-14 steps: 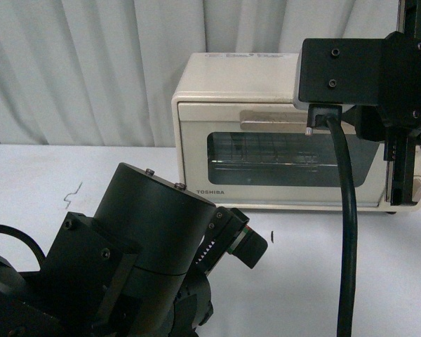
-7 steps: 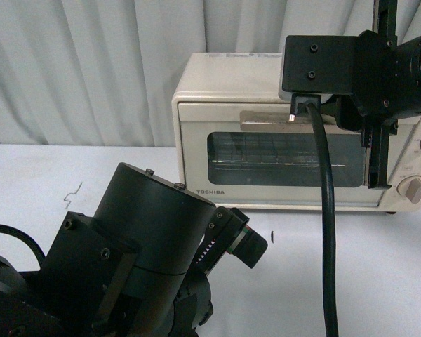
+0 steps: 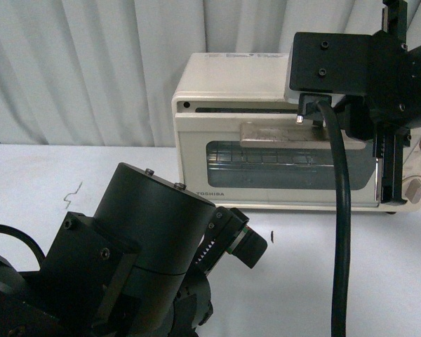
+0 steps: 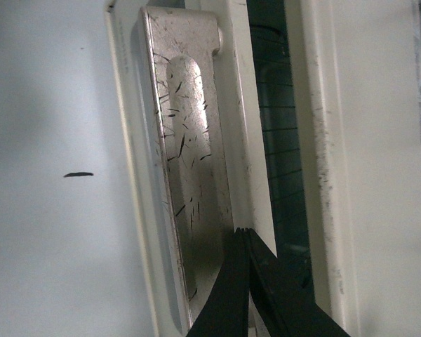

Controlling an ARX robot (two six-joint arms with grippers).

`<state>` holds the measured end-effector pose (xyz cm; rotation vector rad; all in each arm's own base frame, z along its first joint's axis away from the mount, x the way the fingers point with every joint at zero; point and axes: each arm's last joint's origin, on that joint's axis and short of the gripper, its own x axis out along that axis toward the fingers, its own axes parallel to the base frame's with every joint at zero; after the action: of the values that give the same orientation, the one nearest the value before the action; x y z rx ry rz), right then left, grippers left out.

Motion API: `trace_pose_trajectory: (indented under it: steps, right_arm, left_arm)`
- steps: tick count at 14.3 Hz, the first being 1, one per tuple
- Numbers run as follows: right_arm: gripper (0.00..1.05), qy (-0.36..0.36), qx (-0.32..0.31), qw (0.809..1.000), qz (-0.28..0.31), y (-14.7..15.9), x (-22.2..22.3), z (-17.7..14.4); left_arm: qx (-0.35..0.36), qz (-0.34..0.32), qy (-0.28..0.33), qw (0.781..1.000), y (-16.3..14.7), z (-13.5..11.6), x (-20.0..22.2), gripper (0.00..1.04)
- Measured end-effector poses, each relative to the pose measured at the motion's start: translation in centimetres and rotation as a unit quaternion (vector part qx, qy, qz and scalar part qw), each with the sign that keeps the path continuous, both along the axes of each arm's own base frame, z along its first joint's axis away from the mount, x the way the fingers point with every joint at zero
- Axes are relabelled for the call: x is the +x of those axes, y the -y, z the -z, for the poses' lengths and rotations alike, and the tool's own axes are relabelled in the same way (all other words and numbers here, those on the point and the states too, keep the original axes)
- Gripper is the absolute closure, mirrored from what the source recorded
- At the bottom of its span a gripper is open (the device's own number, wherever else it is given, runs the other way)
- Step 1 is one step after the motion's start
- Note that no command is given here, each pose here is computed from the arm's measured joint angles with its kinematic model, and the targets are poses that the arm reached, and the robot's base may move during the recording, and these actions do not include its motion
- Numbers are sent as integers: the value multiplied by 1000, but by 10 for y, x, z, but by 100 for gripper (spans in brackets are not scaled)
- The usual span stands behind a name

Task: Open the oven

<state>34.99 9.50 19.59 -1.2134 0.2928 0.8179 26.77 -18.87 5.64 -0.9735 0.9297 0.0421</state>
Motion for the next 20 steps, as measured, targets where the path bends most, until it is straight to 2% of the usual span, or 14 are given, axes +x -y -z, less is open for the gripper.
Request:
trace_pose_trajectory:
  steps: [5, 9, 14, 15, 16, 17, 19, 20]
  right_arm:
    - [103, -65, -2, 998, -9, 4, -18, 3]
    - [103, -159, -8, 987, -18, 6, -38, 20]
    - [103, -171, -23, 985, -7, 9, -42, 15]
    - [103, -143, -9, 990, -4, 13, -39, -11]
    - [71, -75, 19, 997, 1, 24, -34, -63]
    - [55, -54, 21, 998, -1, 26, -35, -71]
    - [30, -53, 21, 998, -3, 26, -36, -73]
    - [21, -53, 21, 998, -3, 26, -36, -72]
  left_arm:
    - [0, 0, 0, 1000, 0, 0, 0, 7]
    - [0, 0, 0, 1000, 0, 0, 0, 7]
    - [1, 0, 0, 1000, 0, 0, 0, 7]
    - [0, 0, 0, 1000, 0, 0, 0, 7]
    - [1, 0, 0, 1000, 0, 0, 0, 7]
    - [1, 0, 0, 1000, 0, 0, 0, 7]
    - [1, 0, 0, 1000, 0, 0, 0, 7]
    - [1, 0, 0, 1000, 0, 0, 0, 7]
